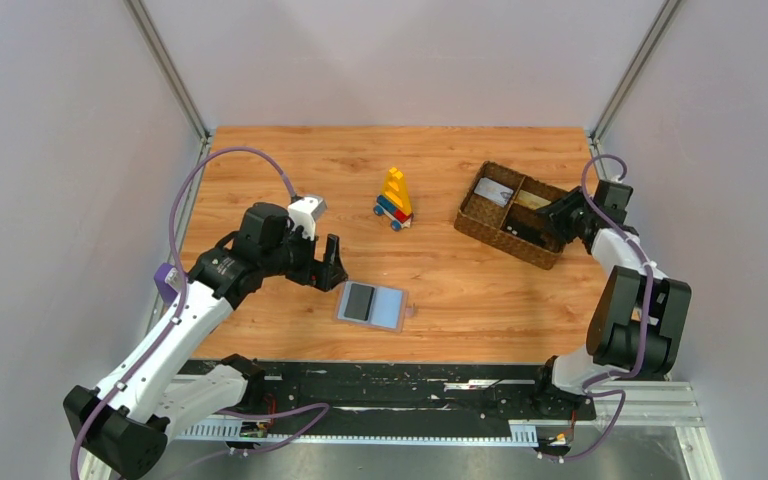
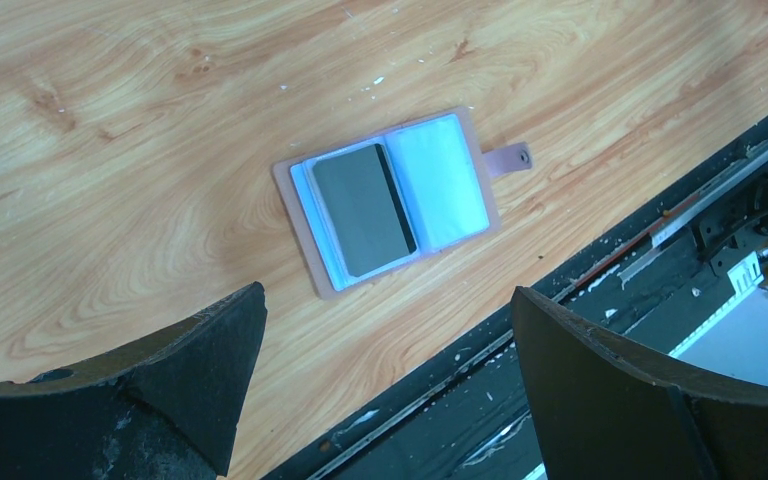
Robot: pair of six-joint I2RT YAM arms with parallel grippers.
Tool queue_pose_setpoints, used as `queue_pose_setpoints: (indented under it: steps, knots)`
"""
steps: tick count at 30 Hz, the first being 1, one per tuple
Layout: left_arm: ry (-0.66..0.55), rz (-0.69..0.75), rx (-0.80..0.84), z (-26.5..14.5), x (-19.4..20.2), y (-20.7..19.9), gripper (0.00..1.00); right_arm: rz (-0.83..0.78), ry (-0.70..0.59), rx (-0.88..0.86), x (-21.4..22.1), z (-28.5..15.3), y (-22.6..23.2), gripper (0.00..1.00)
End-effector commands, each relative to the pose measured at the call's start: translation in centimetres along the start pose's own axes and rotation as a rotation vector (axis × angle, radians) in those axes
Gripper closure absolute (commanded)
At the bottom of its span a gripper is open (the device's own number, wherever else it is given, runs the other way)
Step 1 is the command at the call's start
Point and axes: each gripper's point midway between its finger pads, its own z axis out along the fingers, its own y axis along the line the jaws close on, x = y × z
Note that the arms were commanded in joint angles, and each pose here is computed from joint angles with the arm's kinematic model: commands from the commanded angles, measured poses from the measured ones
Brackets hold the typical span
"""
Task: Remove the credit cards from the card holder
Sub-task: Place the credit card in the storage box, then remove the credit card from the card holder.
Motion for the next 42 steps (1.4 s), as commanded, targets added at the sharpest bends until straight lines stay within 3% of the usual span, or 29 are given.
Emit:
queue_pose_setpoints:
  steps: [1,5,9,18,26,30,36,42]
  knots:
    - [0.006,-0.014,-0.038,0.3,0.3,0.7,0.00,-0.090,0.002,0.015,-1.1,-0.6,0.9,0.56]
    - [0.078,-0.066,-0.104,1.1,1.3,1.8,0.01,-0.138,0.024,0.007,-0.4,-1.3,2.2,0.55]
    - [0.106,-0.107,-0.041,2.2,1.7,0.8,0.03,-0.165,0.069,-0.043,1.9,-2.4,4.4,0.55]
    - [0.155,-0.233,-0.023,5.9,3.6,1.2,0.14,-0.339,0.238,-0.190,12.9,-4.8,10.0,0.55]
    - [0.186,-0.329,0.065,10.0,5.3,0.7,0.35,-0.416,0.453,-0.411,25.2,-8.4,13.9,0.61]
    - [0.199,-0.337,0.005,11.3,6.3,2.1,0.49,-0.433,0.517,-0.461,29.5,-9.3,14.7,0.64]
    - [0.204,-0.339,0.008,12.6,7.3,2.6,0.64,-0.443,0.583,-0.495,32.8,-9.2,14.9,0.66]
    - [0.264,-0.322,-0.049,12.9,9.1,3.8,0.66,-0.465,0.648,-0.463,34.8,-8.3,13.7,0.67]
